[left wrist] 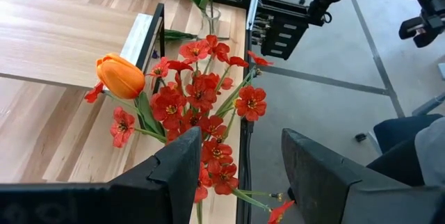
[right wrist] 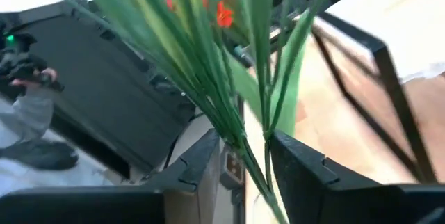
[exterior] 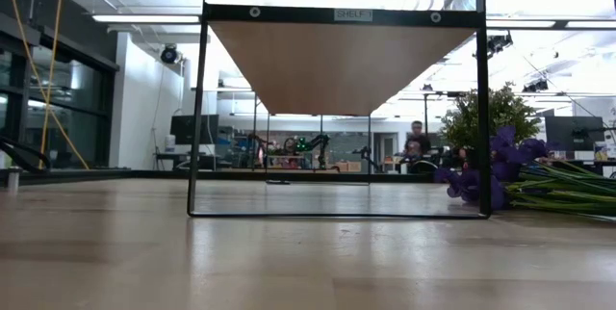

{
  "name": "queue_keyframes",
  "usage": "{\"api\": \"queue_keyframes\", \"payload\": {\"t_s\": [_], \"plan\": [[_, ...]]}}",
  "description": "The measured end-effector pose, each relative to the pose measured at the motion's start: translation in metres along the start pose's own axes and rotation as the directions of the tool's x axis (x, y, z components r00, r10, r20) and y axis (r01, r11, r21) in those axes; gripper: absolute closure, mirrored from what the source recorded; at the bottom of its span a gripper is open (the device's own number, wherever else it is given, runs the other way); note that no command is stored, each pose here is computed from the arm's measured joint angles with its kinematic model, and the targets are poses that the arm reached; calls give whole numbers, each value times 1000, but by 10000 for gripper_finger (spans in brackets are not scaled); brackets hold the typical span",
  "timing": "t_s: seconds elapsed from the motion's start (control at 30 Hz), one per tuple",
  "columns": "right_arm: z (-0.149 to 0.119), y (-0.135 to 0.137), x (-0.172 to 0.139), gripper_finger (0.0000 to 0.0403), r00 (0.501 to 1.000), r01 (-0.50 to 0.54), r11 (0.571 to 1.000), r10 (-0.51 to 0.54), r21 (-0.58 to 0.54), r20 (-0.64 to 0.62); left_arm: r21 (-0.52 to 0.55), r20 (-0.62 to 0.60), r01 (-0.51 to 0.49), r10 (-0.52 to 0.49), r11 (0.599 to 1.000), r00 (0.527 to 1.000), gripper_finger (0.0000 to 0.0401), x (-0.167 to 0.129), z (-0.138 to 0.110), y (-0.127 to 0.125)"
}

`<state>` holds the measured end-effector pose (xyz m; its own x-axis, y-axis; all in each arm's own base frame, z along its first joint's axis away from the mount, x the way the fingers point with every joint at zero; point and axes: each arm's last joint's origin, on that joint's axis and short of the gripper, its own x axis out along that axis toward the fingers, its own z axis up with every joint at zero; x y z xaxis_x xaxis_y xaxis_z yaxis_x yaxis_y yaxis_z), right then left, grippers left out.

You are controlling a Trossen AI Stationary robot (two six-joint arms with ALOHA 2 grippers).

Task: Pick and place flowers into a vace then onto a shelf
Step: Put the blue flowers into the right transparent vase

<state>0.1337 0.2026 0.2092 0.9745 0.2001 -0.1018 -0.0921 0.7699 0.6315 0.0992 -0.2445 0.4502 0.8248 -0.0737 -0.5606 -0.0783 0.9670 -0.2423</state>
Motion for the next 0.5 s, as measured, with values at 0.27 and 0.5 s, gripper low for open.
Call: {"api": "queue_keyframes", "payload": {"t_s": [0.27,0.5], "plan": [[1,-1,0,252,999,26,1000,-26,2,28,-1,0,0,0,1000,1000,169,0,0,0],[0,0,0,217,1000,4,1000,-4,3,5,-2,1,1,-1,1000,1000,169,0,0,0]]}}
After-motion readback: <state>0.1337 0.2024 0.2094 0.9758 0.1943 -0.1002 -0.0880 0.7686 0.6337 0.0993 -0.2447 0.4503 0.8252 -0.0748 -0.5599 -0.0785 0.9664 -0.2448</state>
